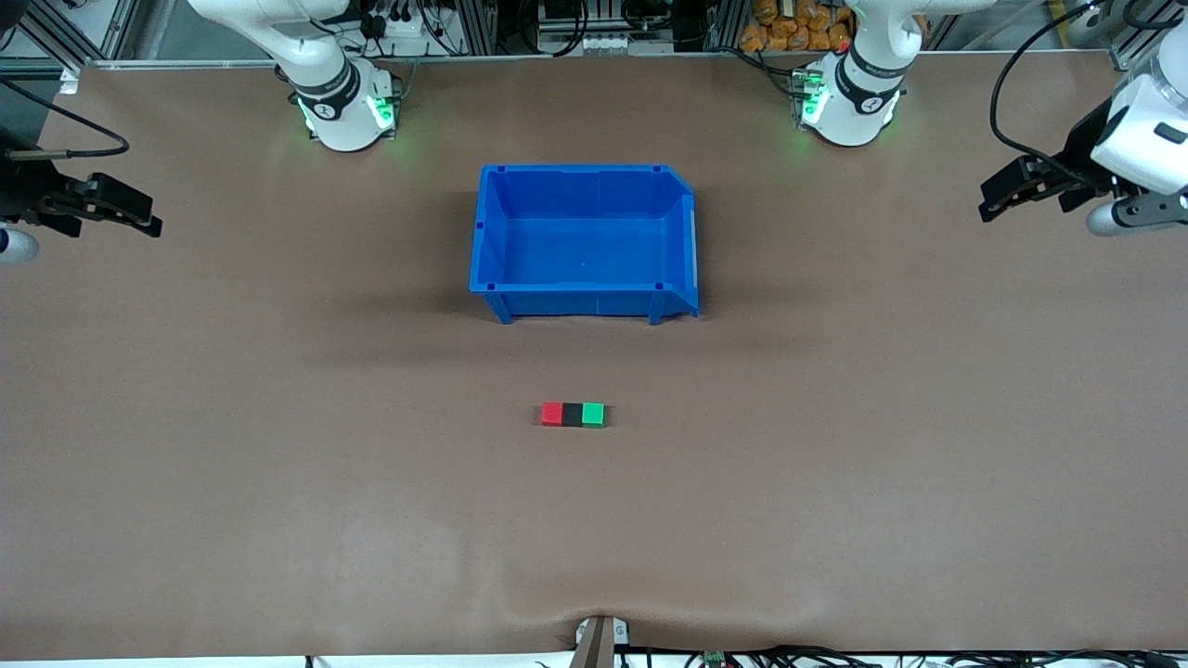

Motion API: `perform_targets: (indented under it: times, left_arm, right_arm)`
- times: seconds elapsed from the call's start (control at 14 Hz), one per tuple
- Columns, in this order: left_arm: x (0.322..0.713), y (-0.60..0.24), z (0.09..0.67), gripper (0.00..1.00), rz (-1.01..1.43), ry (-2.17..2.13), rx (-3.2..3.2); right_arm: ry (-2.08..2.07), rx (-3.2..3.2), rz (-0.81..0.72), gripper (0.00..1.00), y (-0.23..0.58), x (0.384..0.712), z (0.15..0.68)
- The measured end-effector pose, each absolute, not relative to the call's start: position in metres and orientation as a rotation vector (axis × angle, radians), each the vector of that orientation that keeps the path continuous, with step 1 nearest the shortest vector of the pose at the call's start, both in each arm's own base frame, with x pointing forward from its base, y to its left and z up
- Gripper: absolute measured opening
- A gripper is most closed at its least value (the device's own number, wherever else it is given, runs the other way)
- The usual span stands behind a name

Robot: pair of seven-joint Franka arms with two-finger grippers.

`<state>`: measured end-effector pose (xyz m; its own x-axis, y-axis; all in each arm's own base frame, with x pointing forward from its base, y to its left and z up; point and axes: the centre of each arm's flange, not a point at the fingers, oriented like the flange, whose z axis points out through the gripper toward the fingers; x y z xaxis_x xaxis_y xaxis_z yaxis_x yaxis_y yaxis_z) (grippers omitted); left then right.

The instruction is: Attach green and red cubes to black cube

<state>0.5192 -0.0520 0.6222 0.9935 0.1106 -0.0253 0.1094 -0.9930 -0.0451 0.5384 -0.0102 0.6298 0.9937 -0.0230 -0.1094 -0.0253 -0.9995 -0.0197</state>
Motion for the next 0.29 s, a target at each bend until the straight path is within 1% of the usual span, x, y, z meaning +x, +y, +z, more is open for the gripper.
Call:
perform_targets:
  times: [0.29]
  left_arm:
    - [0.5255, -0.0503, 0.6189, 1.00, 0.061, -0.145, -3.094]
  right_arm:
    - [0.037, -3.115, 0.171, 1.00, -0.0104, 0.5384, 0.6298]
